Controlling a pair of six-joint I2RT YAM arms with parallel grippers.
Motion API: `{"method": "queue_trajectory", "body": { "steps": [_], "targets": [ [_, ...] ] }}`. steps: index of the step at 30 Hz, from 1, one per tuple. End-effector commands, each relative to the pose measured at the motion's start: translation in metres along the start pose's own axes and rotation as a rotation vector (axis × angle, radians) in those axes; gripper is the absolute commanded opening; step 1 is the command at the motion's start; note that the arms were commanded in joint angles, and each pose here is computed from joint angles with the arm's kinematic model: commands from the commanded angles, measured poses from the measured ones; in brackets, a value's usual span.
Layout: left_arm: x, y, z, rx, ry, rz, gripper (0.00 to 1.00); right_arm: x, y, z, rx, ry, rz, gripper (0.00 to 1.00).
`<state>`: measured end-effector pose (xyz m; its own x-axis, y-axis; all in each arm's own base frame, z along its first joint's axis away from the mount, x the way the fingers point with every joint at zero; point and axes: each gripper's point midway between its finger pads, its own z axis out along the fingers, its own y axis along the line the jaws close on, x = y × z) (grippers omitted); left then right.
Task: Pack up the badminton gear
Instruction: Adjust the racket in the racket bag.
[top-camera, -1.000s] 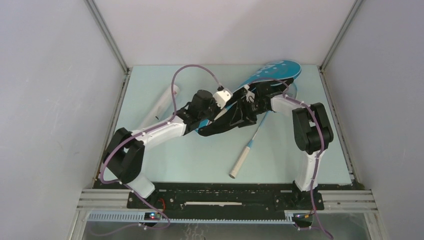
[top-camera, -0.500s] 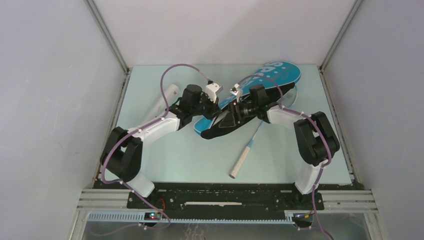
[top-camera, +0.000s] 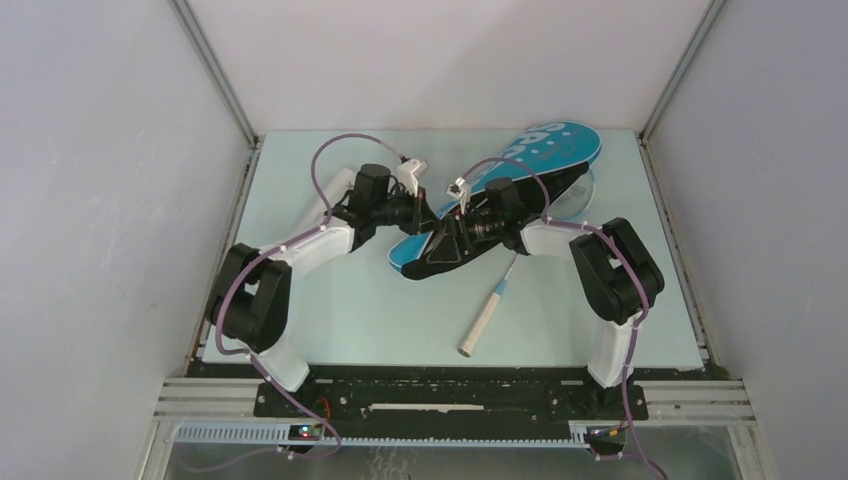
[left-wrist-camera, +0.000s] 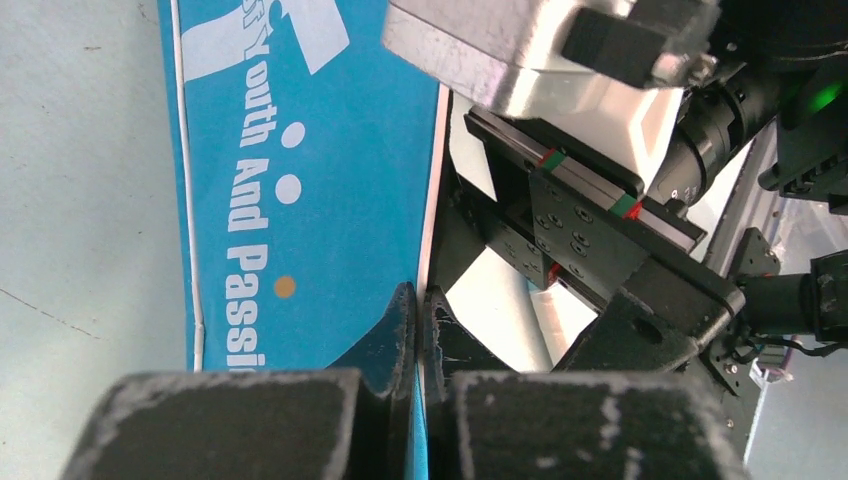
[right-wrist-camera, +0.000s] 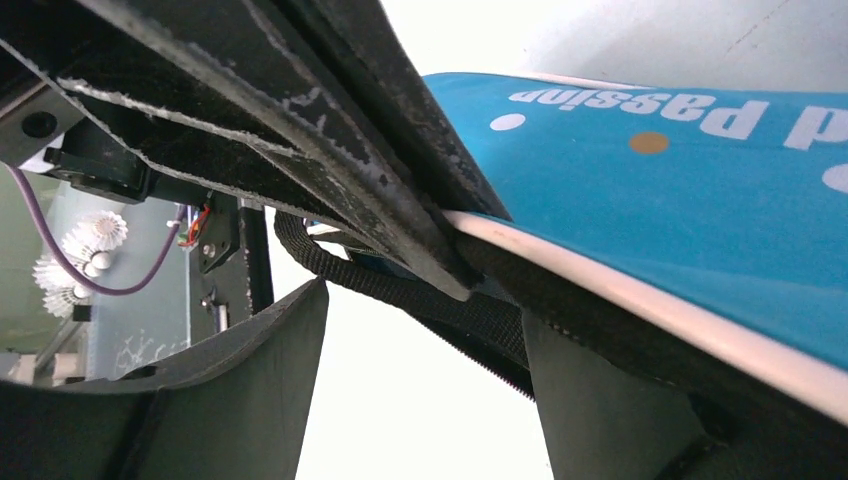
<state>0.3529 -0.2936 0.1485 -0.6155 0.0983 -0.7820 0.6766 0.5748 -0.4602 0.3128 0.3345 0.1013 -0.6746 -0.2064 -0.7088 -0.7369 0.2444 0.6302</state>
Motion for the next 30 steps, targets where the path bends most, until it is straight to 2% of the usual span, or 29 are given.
{"method": "queue_trajectory", "body": {
  "steps": [1,13,18,26,30],
  "targets": [
    [-0.043,-0.023,-0.005,0.098,-0.090,0.022,0.00,-0.005,0.005,0.011,-0.032,-0.018,-0.150,0.79],
    [-0.049,-0.024,-0.003,0.136,-0.075,0.000,0.00,0.022,0.018,0.024,-0.127,0.056,-0.254,0.79],
    [-0.048,-0.019,-0.002,0.121,-0.074,0.005,0.00,0.032,0.028,0.031,-0.156,0.108,-0.302,0.71],
    [-0.043,-0.009,-0.003,0.080,-0.059,0.031,0.00,0.027,0.031,0.027,-0.130,0.128,-0.300,0.45],
    [-0.035,0.001,-0.002,0.043,-0.046,0.058,0.00,0.017,0.041,0.023,-0.134,0.126,-0.288,0.19]
  ]
}}
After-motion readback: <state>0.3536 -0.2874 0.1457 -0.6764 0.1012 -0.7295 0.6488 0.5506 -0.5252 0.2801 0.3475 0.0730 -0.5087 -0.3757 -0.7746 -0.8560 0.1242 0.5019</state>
